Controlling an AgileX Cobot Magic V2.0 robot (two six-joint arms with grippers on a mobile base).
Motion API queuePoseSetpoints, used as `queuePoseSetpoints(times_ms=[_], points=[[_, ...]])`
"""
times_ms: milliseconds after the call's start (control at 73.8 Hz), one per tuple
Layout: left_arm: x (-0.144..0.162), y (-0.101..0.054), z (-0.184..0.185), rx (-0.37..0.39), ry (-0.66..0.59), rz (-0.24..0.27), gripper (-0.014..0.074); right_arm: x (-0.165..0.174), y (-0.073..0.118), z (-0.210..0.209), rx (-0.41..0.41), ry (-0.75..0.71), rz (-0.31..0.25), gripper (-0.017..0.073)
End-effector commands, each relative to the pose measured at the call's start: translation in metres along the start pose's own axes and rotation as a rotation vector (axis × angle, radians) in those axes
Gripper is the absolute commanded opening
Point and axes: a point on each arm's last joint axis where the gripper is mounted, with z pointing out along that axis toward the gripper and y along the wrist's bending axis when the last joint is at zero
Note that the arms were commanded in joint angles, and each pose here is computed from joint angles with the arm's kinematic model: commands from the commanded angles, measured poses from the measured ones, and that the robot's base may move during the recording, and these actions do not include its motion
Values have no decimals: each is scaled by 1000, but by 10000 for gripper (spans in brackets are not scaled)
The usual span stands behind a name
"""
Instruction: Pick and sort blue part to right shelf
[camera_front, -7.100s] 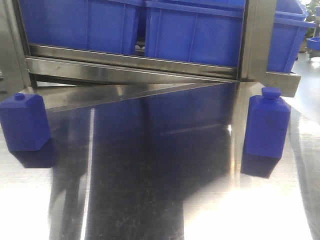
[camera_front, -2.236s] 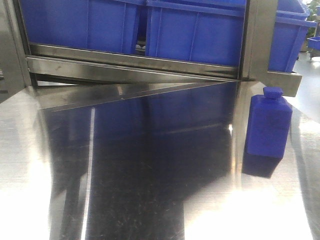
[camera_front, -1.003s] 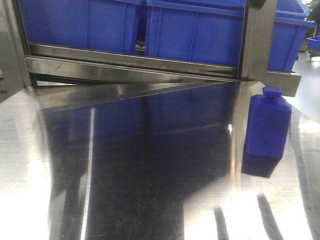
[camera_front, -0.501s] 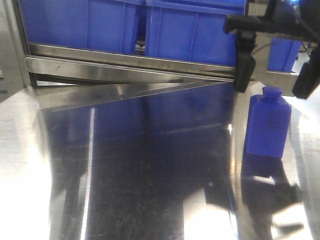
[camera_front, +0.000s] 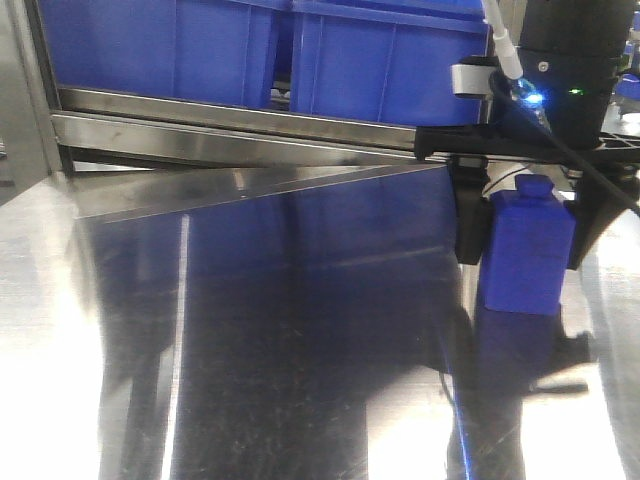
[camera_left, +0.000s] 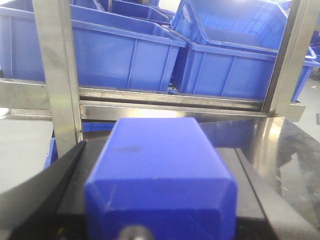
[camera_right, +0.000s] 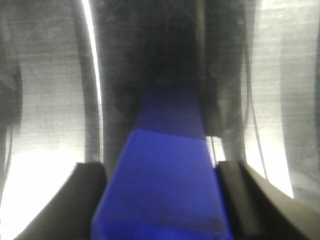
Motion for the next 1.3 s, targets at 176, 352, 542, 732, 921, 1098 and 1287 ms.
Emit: queuePoseSetpoints(times_ms=[176,352,542,732,921,1098,1287], points=[[-16,-2,-2,22,-107,4,294,0,0,-47,-53,-176,-27,251],[-16,-2,-2,22,-107,4,294,6,-11,-93,-18,-370,-95,251],[-14,2,-3,-28,-79,78,294,39,-36,-141,21,-587,-170,251],[-8,5,-19,-41,-81,74,294,84,-57,-157,-18,-740,-263,251],[-5,7,-38,-45,-140,69,294,127,-78,-155,-44,-843,-317,251],[-3,7,-41,-48,-134,68,294,164,-98,-148,-48,-928,-362,251],[-3,7,-41,-48,-134,68,294,203,-118,-159,-52,-1060,-399,251]])
